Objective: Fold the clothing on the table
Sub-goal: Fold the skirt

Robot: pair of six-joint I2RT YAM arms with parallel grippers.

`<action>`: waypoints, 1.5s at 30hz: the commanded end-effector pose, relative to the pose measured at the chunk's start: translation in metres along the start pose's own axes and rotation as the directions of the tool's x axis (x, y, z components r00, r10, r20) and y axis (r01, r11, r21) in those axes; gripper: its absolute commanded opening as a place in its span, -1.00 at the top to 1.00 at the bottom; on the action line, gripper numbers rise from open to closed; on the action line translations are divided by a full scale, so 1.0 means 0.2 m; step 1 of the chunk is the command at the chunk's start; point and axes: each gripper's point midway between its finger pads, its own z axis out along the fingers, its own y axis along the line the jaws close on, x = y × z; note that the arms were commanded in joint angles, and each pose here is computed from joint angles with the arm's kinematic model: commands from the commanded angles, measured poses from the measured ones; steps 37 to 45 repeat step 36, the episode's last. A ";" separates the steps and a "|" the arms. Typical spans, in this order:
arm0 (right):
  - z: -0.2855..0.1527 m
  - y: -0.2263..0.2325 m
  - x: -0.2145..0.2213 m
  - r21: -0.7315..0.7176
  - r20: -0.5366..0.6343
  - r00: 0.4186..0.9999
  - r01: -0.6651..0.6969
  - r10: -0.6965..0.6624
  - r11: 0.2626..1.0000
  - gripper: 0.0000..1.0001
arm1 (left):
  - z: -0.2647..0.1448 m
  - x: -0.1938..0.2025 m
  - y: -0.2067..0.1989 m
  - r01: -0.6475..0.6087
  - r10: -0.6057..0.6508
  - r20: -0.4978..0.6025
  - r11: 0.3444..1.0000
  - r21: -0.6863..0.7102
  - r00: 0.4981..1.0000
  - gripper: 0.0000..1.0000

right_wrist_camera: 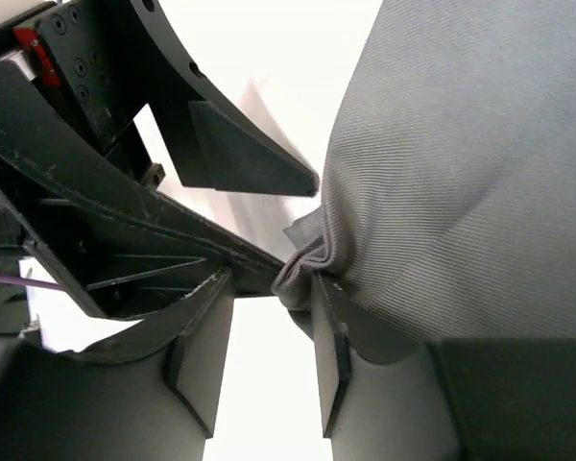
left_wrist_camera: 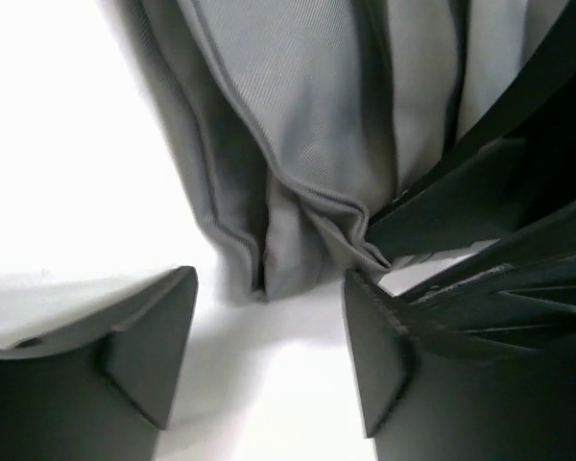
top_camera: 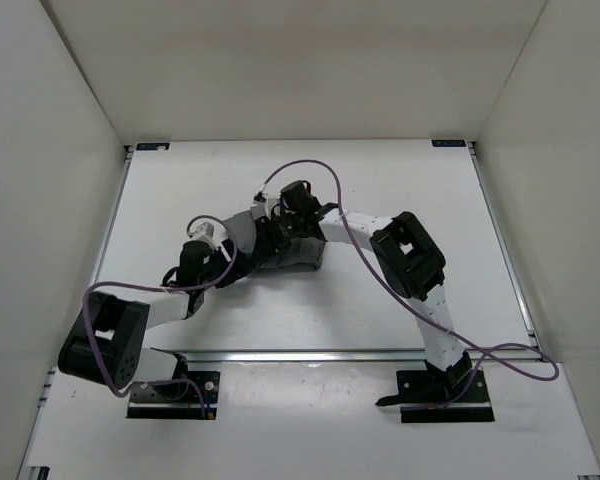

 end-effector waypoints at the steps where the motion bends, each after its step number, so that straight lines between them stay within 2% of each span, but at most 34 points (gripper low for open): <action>1: -0.05 0.14 -0.17 -0.015 0.062 0.989 0.134 -0.133 0.991 0.28 | -0.07 0.07 0.04 0.009 -0.011 -0.047 0.999 -0.036 0.999 -0.56; 6: -0.27 0.35 -0.37 0.003 0.177 0.959 0.226 -0.223 0.974 0.15 | -0.16 -0.04 0.03 0.018 -0.016 0.038 0.998 -0.064 0.999 -0.69; 8: -0.38 0.46 -0.46 0.001 0.251 0.933 0.267 -0.259 0.964 0.11 | -0.22 -0.08 0.03 0.018 -0.012 0.072 0.997 -0.075 0.997 -0.83; 9: -0.45 0.52 -0.46 -0.001 0.279 0.924 0.274 -0.263 0.962 0.08 | -0.25 -0.11 0.02 0.013 -0.007 0.103 0.998 -0.064 0.995 -0.97; 10: -0.51 0.58 -0.43 -0.011 0.317 0.909 0.287 -0.269 0.958 0.05 | -0.28 -0.13 0.05 0.021 -0.011 0.122 0.997 -0.076 0.992 -0.98; 11: -0.60 0.64 -0.41 -0.023 0.378 0.884 0.307 -0.276 0.951 0.05 | -0.30 -0.15 0.07 0.031 -0.017 0.141 0.995 -0.095 0.990 -0.95; 12: -0.66 0.69 -0.44 -0.013 0.459 0.830 0.362 -0.316 0.932 0.01 | -0.33 -0.16 0.07 0.027 -0.013 0.160 0.996 -0.087 0.987 -0.96; 13: -0.71 0.67 -0.34 -0.005 0.490 0.834 0.296 -0.256 0.955 -0.05 | -0.35 -0.19 0.09 0.028 -0.009 0.177 0.994 -0.102 0.984 -0.97; 15: -0.78 0.66 -0.25 0.044 0.535 0.791 0.325 -0.297 0.945 -0.33 | -0.41 -0.24 0.08 -0.003 0.028 0.203 0.993 -0.122 0.979 -0.97; 16: -0.84 0.69 -0.28 0.099 0.557 0.764 0.330 -0.327 0.939 -0.41 | -0.43 -0.29 0.05 -0.029 0.053 0.217 0.993 -0.116 0.975 -0.97; 18: -0.91 0.58 -0.26 0.223 0.517 0.778 0.281 -0.358 0.933 -0.46 | -0.43 -0.32 -0.02 -0.094 0.110 0.188 0.991 -0.093 0.976 -0.97; 21: -1.06 0.50 -0.19 0.211 0.575 0.760 0.219 -0.303 0.953 -0.51 | -0.40 -0.28 -0.12 -0.147 0.147 0.077 0.989 -0.005 0.986 -0.95; 22: -1.13 0.55 -0.20 0.191 0.615 0.726 0.241 -0.307 0.952 -0.52 | -0.37 -0.25 -0.12 -0.144 0.144 0.039 0.990 0.005 0.989 -0.98; 27: -1.27 0.38 -0.10 0.268 0.617 0.729 0.159 -0.296 0.950 -0.55 | -0.28 -0.07 -0.10 -0.126 0.130 -0.150 0.991 0.035 0.980 -0.98; 29: -1.31 0.39 -0.08 0.268 0.631 0.715 0.164 -0.302 0.949 -0.55 | -0.27 -0.03 -0.11 -0.147 0.152 -0.178 0.988 0.040 0.972 -0.98; 34: -1.32 0.37 -0.05 0.280 0.635 0.710 0.158 -0.306 0.947 -0.61 | -0.29 -0.04 -0.13 -0.157 0.163 -0.170 0.987 0.044 0.972 -0.97; 36: -1.31 0.35 -0.05 0.301 0.620 0.719 0.151 -0.313 0.942 -0.76 | -0.30 -0.10 -0.14 -0.186 0.189 -0.142 0.982 0.032 0.972 -0.97; 45: -1.31 0.35 -0.05 0.301 0.620 0.719 0.151 -0.313 0.942 -0.76 | -0.30 -0.10 -0.14 -0.186 0.189 -0.142 0.982 0.032 0.972 -0.97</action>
